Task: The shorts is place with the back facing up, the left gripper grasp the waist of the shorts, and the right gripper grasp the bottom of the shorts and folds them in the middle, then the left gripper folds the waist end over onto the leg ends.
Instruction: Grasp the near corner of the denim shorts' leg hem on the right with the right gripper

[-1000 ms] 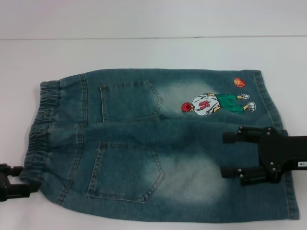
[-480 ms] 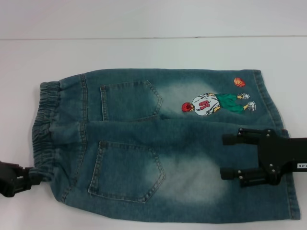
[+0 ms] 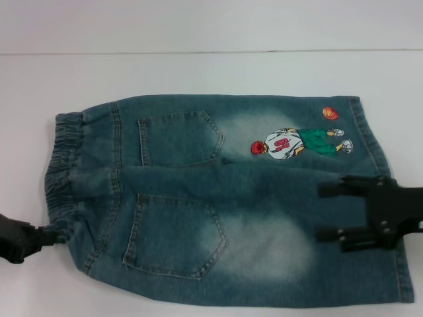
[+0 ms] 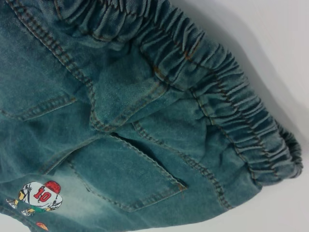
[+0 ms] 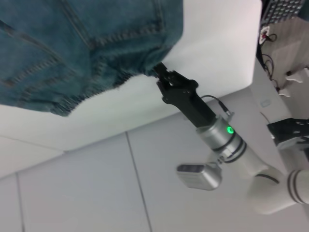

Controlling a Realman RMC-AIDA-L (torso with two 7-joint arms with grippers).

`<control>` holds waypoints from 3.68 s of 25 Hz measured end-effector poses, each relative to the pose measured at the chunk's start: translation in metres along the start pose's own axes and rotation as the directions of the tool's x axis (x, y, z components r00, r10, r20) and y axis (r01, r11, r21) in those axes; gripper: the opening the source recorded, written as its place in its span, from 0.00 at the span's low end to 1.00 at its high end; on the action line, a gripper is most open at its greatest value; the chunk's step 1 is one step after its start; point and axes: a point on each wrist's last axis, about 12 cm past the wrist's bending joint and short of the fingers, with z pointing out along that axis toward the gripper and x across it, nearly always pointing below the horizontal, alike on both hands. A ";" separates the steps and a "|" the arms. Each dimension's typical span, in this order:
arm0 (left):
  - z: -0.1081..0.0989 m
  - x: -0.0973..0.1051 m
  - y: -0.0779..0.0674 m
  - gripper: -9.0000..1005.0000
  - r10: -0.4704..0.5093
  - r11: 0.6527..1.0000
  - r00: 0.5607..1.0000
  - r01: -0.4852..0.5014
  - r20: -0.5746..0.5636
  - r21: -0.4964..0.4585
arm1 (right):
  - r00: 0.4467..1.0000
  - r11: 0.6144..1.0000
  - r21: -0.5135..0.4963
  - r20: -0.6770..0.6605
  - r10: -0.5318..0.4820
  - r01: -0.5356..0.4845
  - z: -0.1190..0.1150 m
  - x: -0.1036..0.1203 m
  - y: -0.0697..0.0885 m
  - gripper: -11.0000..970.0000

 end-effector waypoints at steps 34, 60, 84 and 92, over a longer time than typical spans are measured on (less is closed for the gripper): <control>0.020 -0.006 0.005 0.06 0.064 0.997 0.996 -0.067 -0.057 -0.036 | 0.428 0.855 0.342 -0.755 0.497 -0.390 -0.020 -0.044 -0.013 0.93; 0.021 -0.003 0.003 0.06 0.068 0.997 0.996 -0.070 -0.065 -0.036 | 0.481 0.893 0.281 -0.764 0.429 -0.350 0.011 -0.039 -0.018 0.93; 0.022 -0.004 0.004 0.06 0.077 0.996 0.994 -0.079 -0.072 -0.038 | 0.374 0.873 0.343 -0.803 0.464 -0.348 0.014 -0.035 -0.014 0.93; 0.021 -0.005 0.004 0.06 0.081 0.995 0.994 -0.085 -0.079 -0.044 | 0.383 0.879 0.332 -0.805 0.453 -0.342 0.020 -0.034 -0.012 0.92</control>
